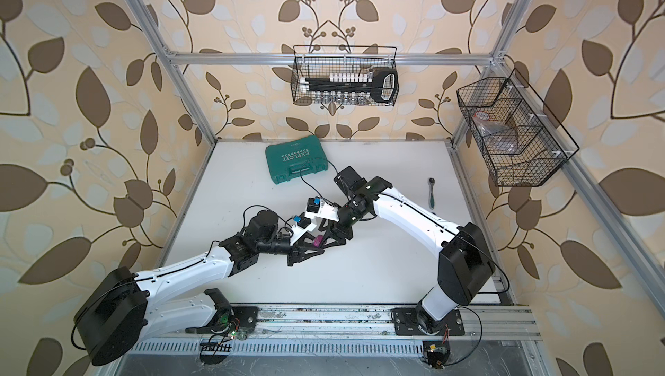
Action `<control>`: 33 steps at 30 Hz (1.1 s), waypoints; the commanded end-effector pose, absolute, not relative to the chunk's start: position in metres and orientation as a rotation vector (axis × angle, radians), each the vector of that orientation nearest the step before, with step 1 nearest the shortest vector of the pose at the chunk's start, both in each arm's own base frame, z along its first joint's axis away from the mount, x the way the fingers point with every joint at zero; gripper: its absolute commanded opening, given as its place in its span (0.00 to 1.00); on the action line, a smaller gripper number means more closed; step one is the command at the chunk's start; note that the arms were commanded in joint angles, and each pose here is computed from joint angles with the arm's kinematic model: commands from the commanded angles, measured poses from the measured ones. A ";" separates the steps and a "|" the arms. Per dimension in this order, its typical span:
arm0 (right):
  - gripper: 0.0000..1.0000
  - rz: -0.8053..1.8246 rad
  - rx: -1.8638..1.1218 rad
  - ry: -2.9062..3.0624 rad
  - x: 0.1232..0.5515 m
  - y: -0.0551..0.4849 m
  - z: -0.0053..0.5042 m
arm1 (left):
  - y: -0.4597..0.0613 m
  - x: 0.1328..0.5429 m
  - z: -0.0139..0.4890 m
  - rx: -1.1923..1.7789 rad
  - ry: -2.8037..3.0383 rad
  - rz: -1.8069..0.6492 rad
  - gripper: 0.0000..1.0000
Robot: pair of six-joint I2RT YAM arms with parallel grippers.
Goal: Close the paint jar lid
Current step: Screw the lid onto the paint jar.
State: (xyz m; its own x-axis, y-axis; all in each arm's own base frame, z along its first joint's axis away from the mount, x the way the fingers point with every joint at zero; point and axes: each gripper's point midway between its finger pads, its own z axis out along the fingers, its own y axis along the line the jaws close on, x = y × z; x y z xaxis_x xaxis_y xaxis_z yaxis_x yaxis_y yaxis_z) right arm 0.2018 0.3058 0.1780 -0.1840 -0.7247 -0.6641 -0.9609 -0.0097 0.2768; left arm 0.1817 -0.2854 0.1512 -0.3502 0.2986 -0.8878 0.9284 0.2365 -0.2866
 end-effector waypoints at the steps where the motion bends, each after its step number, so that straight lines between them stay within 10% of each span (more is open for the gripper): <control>1: 0.57 0.983 -1.745 1.975 0.195 0.304 0.171 | -0.291 0.192 0.186 1.117 1.650 -1.088 0.00; 22: 0.25 1.022 -1.356 2.315 0.217 0.320 0.171 | -0.288 0.208 0.201 1.036 1.622 -1.010 0.00; 33: 0.29 1.087 -1.103 2.586 0.219 0.334 0.158 | -0.284 0.213 0.204 1.005 1.615 -0.971 0.00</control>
State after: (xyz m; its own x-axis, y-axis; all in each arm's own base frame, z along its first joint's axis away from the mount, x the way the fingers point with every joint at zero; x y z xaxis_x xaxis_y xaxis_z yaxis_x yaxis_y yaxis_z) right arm 0.2241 0.3243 0.1660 -0.6584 -0.5988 -0.4561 -0.7430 0.4201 0.5210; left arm 0.2017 -0.2744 0.1431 -0.3654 0.3015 -0.8807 0.8947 0.3748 -0.2429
